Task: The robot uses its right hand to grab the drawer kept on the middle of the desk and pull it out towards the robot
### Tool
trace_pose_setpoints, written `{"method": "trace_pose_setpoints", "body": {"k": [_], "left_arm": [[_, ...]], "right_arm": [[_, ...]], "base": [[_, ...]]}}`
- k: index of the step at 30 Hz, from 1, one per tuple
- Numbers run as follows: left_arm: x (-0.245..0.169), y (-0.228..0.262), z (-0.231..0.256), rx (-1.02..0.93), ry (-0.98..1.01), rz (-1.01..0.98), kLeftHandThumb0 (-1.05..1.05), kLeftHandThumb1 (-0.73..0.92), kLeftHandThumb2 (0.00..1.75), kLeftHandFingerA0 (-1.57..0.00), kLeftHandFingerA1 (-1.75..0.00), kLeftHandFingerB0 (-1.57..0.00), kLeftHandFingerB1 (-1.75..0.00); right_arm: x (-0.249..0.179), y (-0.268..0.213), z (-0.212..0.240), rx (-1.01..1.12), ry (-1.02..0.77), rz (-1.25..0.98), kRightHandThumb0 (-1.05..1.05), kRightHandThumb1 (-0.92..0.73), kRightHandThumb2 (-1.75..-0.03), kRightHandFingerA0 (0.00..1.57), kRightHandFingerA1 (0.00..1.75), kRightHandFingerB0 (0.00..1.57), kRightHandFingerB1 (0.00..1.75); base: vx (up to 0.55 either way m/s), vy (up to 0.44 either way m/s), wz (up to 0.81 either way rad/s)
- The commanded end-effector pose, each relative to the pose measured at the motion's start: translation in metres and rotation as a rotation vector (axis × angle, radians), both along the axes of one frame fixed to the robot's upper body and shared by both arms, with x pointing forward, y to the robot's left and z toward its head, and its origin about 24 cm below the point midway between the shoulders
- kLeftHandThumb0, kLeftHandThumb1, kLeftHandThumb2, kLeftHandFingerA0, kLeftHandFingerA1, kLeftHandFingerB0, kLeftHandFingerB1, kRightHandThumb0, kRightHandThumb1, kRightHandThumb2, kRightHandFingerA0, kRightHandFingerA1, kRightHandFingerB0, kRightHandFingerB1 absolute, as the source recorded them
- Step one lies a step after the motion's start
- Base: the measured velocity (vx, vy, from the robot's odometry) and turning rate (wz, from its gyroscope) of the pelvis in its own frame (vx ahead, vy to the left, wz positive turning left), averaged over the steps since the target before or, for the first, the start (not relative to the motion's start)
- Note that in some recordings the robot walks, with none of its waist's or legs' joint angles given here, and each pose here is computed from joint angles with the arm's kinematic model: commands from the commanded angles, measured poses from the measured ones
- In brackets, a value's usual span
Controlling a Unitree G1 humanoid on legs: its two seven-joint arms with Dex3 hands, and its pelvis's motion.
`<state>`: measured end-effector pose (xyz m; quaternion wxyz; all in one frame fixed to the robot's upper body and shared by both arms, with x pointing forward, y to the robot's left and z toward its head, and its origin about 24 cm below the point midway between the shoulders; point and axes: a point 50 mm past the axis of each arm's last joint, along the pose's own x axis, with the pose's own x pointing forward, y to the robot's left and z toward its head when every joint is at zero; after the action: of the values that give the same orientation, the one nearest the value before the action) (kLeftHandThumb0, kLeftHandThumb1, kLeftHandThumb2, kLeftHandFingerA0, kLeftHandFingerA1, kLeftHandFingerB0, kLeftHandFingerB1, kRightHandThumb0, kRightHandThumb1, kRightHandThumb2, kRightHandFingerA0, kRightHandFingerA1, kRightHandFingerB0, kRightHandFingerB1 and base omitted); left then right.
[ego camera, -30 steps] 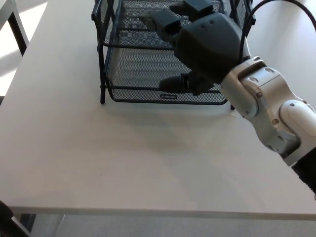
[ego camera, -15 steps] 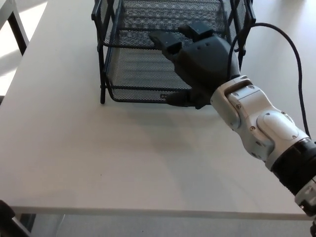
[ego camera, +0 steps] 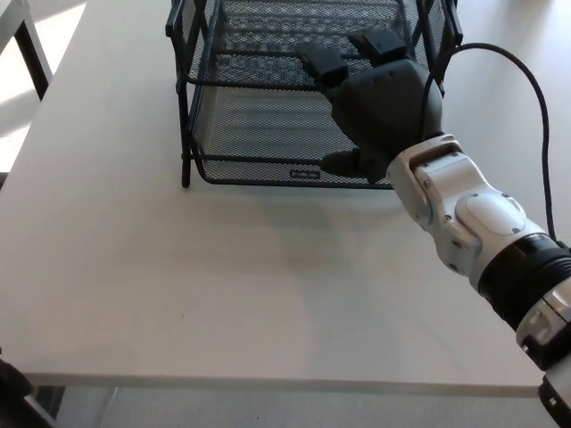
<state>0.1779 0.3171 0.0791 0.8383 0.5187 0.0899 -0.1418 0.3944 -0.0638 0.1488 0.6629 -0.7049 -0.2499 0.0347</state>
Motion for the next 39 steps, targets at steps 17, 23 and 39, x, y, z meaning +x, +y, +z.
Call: {"method": "trace_pose_setpoints", "body": {"k": [17, 23, 39], "left_arm": [[0.009, -0.006, 0.008, 0.027, 0.007, -0.075, -0.32, 0.59, 0.57, -0.78, -0.84, -0.79, -0.56], [0.014, -0.006, 0.012, 0.031, -0.005, -0.081, -0.29, 0.57, 0.57, -0.81, -0.84, -0.80, -0.57], [0.024, -0.006, 0.021, 0.044, -0.022, -0.092, -0.30, 0.59, 0.57, -0.79, -0.84, -0.79, -0.58]], "right_arm": [[0.015, -0.004, 0.059, -0.079, -0.444, -0.099, -0.72, -0.42, -0.78, 0.33, 0.66, 0.09, 0.50], [0.018, -0.013, 0.055, -0.183, -0.412, -0.112, -0.68, -0.50, -0.55, 0.59, 0.80, 0.06, 0.45], [0.020, -0.019, 0.046, -0.338, -0.333, -0.029, -0.50, -0.53, -0.57, 1.03, 1.11, 0.90, 0.68]], "base": [[0.00, 0.000, 0.00], [0.00, 0.000, 0.00], [0.00, 0.000, 0.00]]}}
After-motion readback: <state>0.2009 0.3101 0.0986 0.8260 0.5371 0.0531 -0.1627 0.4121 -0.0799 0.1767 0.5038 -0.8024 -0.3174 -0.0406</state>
